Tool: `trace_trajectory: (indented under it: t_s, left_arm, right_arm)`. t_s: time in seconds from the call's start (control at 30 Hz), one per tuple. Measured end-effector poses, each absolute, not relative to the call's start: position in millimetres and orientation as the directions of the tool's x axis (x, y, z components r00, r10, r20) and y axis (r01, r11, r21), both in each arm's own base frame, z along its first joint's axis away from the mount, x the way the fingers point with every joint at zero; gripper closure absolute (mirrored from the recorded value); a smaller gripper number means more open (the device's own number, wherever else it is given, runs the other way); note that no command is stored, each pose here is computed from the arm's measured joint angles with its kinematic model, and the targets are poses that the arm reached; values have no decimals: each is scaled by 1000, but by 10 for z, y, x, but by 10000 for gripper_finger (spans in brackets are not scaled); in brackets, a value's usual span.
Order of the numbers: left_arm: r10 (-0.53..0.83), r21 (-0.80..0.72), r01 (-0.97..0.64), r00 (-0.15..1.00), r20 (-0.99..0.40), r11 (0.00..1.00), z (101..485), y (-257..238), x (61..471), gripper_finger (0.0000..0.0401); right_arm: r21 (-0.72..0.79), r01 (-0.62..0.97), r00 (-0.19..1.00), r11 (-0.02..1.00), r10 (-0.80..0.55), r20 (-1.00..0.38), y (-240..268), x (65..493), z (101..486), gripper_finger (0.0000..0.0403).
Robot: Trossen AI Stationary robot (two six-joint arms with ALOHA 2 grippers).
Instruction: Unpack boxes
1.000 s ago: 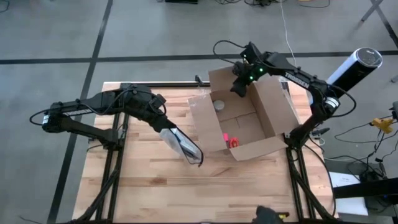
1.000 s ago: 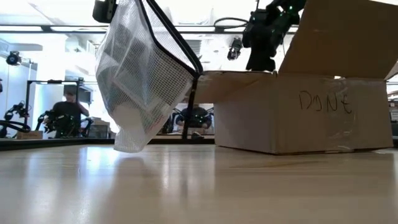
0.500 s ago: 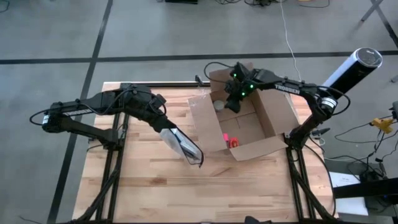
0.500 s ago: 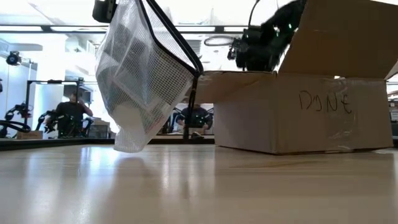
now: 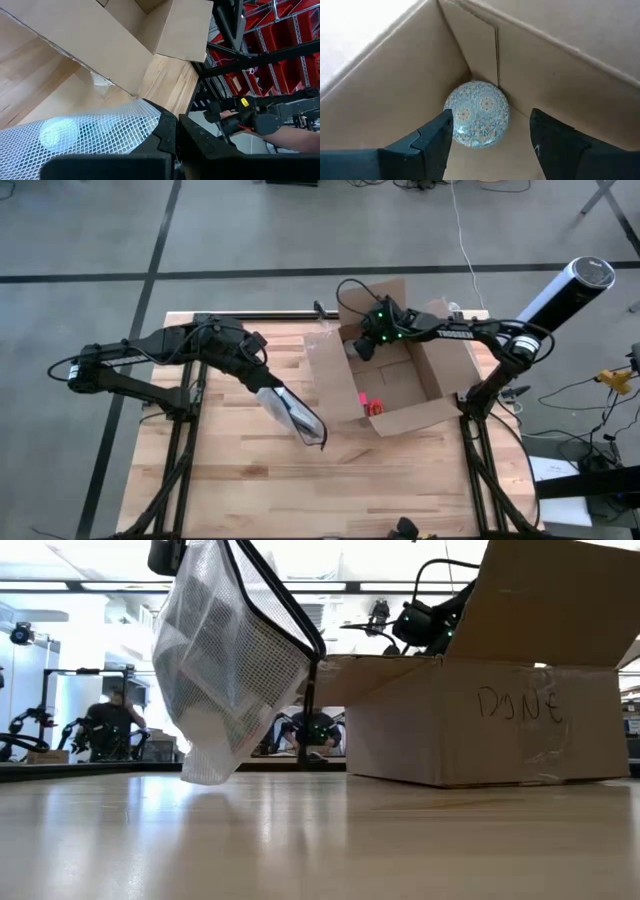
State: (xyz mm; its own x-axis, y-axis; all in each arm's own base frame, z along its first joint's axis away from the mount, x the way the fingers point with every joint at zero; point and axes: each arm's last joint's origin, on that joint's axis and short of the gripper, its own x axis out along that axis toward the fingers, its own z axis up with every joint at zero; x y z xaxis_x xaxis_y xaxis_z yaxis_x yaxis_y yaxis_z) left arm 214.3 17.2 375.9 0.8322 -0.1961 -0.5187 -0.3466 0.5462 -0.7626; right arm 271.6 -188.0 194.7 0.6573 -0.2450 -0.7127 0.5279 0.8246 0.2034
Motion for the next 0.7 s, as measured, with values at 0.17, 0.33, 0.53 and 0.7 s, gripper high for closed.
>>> trace_trajectory:
  t_s: [0.17, 0.33, 0.53, 0.7]
  left_arm:
    - [-197, -763, -347, 832, -519, 545, 3759, 172, 2144, 401]
    - [-197, -764, -349, 831, -520, 543, 3758, 172, 2142, 401]
    - [-198, -768, -352, 832, -519, 534, 3759, 172, 2142, 401]
    - [-203, -771, -350, 831, -518, 532, 3759, 170, 2142, 401]
  right_arm:
    - [221, 482, 676, 848, -199, -710, -1827, 2846, 1927, 160]
    - [222, 458, 661, 861, -163, -732, -1747, 2975, 1770, 152]
    - [179, 502, 619, 846, -207, -757, -1753, 3041, 1627, 144]
    - [159, 524, 606, 837, -234, -760, -1779, 3052, 1583, 147]
